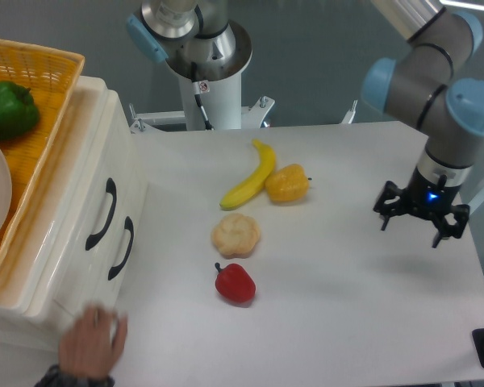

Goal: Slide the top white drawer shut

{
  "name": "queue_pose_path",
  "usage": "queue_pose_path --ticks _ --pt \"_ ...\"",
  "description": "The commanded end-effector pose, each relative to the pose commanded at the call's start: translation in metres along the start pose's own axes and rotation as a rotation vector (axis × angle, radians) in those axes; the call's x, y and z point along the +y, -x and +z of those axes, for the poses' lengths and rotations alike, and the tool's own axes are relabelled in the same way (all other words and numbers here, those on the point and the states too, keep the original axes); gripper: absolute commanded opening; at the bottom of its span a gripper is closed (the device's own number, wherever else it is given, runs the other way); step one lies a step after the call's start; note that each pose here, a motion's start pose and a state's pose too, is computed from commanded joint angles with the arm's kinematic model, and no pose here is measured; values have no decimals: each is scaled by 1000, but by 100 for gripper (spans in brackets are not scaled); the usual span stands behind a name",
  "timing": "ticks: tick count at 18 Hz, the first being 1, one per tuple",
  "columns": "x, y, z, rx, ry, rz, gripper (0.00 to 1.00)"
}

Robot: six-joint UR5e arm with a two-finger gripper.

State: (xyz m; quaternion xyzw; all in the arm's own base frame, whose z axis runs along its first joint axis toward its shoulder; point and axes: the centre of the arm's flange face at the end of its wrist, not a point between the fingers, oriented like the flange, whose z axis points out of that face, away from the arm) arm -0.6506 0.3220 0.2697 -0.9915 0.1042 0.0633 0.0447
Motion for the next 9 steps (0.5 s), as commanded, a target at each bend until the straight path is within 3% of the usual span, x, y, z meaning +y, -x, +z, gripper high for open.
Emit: queue_pose_path --ticks 2,3,5,9 --pt "11 9 23 3 55 175 100" --pt "19 13 25 4 62 212 100" --pt "44 18 29 13 65 208 100" --pt "48 19 36 25 104 192 100"
